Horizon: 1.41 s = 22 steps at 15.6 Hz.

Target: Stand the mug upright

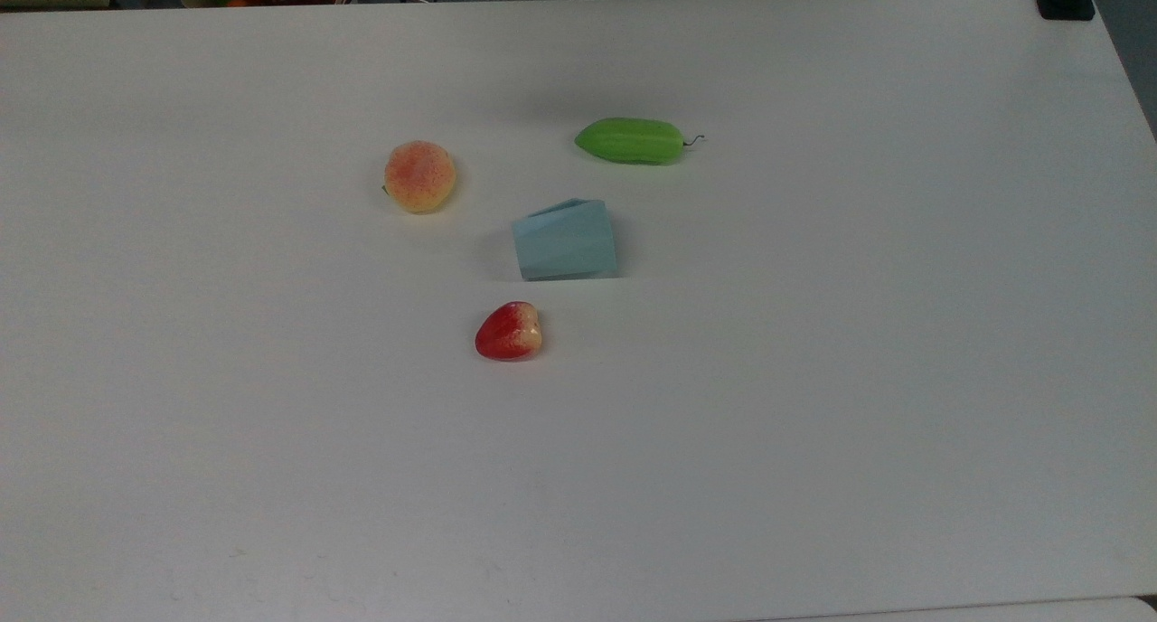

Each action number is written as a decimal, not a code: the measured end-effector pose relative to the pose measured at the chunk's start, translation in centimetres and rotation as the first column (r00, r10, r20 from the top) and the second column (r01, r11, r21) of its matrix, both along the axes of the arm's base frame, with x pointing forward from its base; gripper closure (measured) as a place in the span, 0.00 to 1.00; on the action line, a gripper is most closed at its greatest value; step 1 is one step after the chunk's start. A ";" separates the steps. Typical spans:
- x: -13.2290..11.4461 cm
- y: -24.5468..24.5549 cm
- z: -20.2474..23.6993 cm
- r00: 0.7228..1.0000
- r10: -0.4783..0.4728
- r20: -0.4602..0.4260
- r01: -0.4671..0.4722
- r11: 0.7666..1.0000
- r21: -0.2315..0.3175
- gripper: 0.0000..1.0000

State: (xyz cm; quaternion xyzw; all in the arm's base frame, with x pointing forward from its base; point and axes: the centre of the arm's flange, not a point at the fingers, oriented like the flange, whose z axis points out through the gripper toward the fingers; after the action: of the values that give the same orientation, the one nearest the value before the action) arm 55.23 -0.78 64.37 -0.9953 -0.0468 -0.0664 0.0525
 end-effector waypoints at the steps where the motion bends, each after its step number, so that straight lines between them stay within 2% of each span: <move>1: 0.0 0.0 0.0 1.000 0.000 0.000 0.000 1.000 0.000 0.00; 11: -0.6 0.5 0.2 0.998 0.019 -0.065 -0.018 1.000 0.015 0.00; 15: -1.4 3.2 2.2 0.995 0.057 -0.082 -0.056 0.998 0.013 0.00; 17: -1.7 5.5 3.2 0.995 0.068 -0.074 -0.069 0.998 -0.009 0.00; 22: -2.0 11.4 2.4 0.986 0.143 -0.088 -0.152 0.982 -0.110 0.00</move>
State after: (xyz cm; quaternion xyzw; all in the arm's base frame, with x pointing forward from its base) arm 53.23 10.57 66.73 -0.9923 -0.1222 -0.0196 0.0008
